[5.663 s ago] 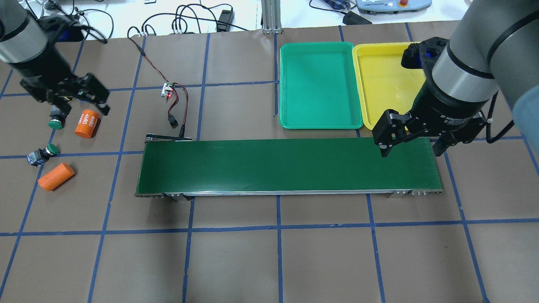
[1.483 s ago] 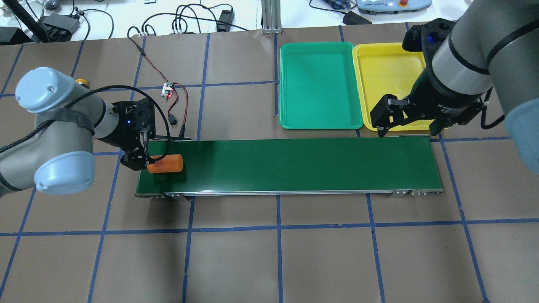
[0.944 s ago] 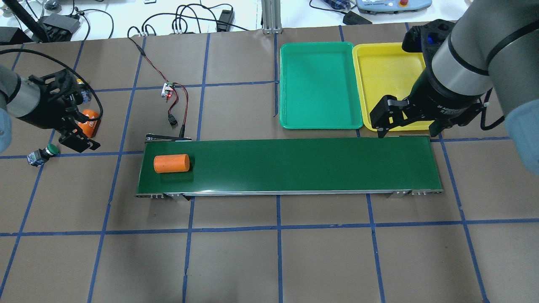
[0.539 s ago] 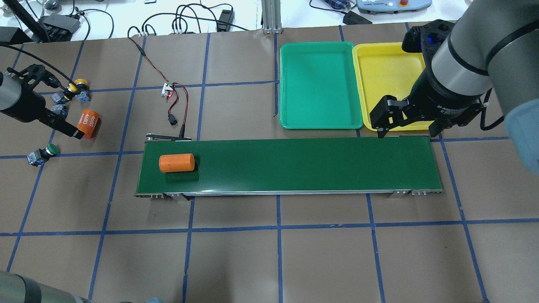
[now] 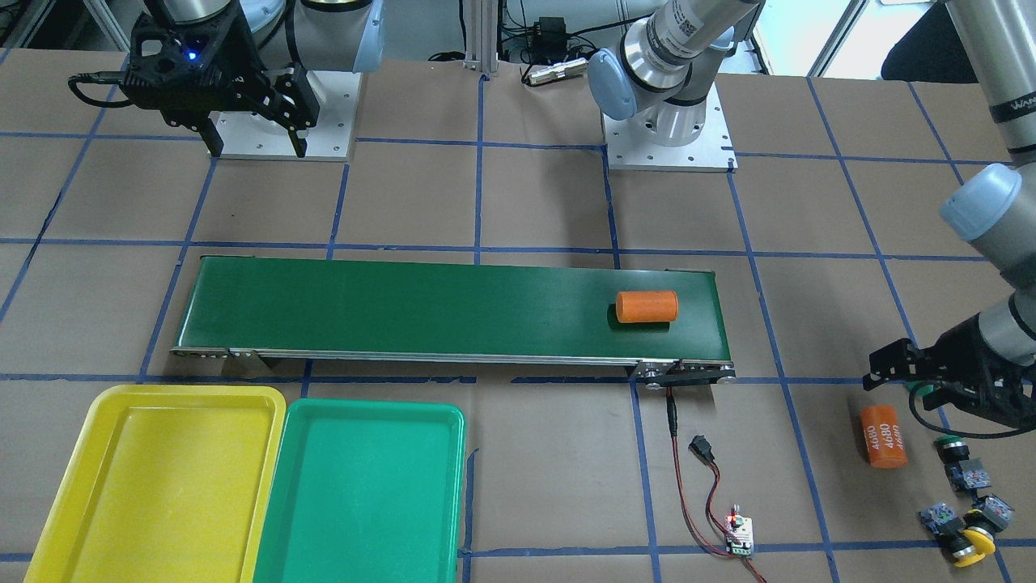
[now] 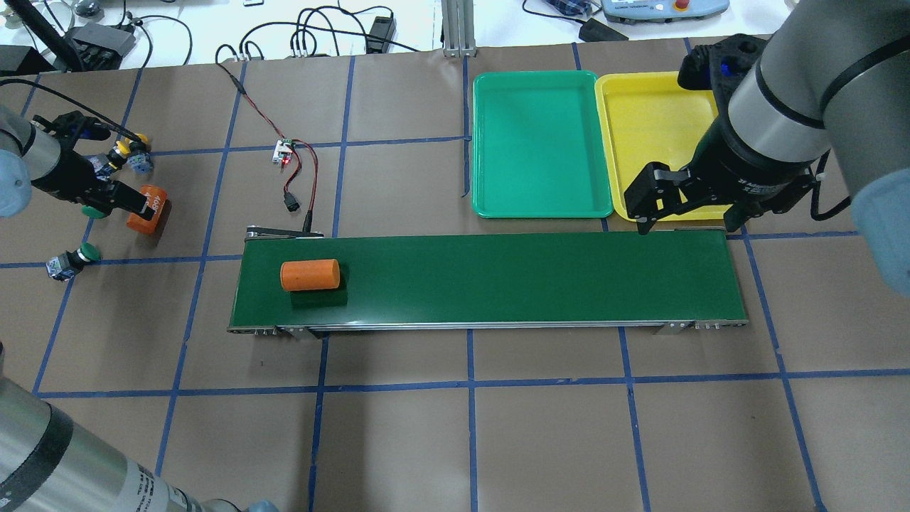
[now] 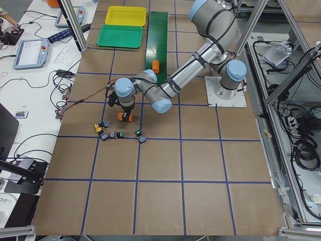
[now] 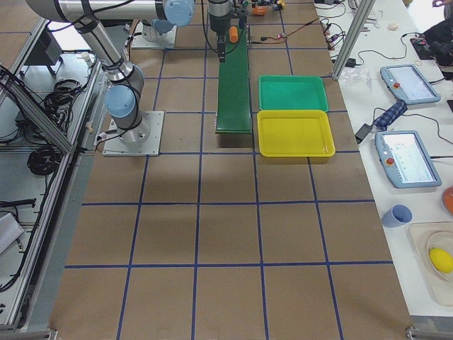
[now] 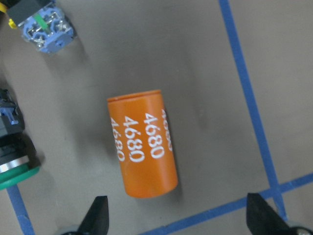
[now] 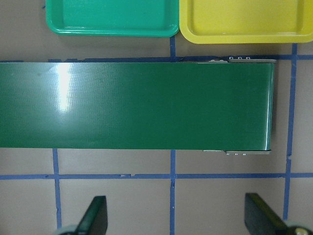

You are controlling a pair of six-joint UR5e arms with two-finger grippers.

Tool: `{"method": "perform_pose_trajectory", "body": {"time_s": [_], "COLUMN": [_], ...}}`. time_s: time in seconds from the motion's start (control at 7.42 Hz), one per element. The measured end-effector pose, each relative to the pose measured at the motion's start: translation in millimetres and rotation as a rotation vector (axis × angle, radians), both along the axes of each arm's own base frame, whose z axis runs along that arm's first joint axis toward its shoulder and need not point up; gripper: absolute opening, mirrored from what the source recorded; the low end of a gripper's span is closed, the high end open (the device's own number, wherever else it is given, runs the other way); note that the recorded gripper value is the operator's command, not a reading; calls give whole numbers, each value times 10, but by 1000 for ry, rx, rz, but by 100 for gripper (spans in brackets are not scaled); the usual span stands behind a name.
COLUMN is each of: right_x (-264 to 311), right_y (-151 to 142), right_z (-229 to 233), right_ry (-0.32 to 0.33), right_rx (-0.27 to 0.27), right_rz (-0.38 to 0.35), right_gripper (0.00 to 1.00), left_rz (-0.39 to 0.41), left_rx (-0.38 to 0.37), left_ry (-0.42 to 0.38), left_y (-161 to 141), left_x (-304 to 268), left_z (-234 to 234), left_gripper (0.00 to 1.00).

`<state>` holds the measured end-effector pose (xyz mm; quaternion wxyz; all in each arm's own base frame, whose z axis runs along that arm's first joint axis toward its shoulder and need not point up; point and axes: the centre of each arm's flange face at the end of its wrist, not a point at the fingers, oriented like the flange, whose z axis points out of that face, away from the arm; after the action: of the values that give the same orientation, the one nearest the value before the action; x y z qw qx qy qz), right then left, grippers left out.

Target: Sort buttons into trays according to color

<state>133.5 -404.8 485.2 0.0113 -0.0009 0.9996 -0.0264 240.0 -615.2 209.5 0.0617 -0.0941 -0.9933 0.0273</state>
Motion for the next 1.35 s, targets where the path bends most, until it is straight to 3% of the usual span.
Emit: {"method": "perform_pose_trajectory", "body": {"time_s": [0.13,0.27,0.4,0.54,0.94,1.08,1.21,1.35], "right_x": [1,2,2,1,1,1,0,0], "right_y": [2,2,0,-2,-3,-3,-3,-3], "right_z": [-2,-7,-10,-11,-10,-11,-9,-9], "right_ry": [0,0,0,0,1,1,1,1], "right_rx": [1,2,2,2,2,2,2,2], "right_rz": [2,3,4,4,6,6,6,6], "right_gripper": [100,100,100,100,100,100,100,100], "left_rz": [61,83,76,63,16,-49,-178,-358], "left_rx": [14,22,19,6,-32,-42,-43,-41], "left_ry": [6,11,10,3,-16,-21,-14,10], "left_y": [-38,-72,-100,-133,-169,-137,-50,109], "left_x": [17,34,51,73,-38,-153,-314,-574], "left_z": [-127,-226,-281,-282,-26,172,397,592], "left_gripper": [100,69,16,0,0,0,0,0]}}
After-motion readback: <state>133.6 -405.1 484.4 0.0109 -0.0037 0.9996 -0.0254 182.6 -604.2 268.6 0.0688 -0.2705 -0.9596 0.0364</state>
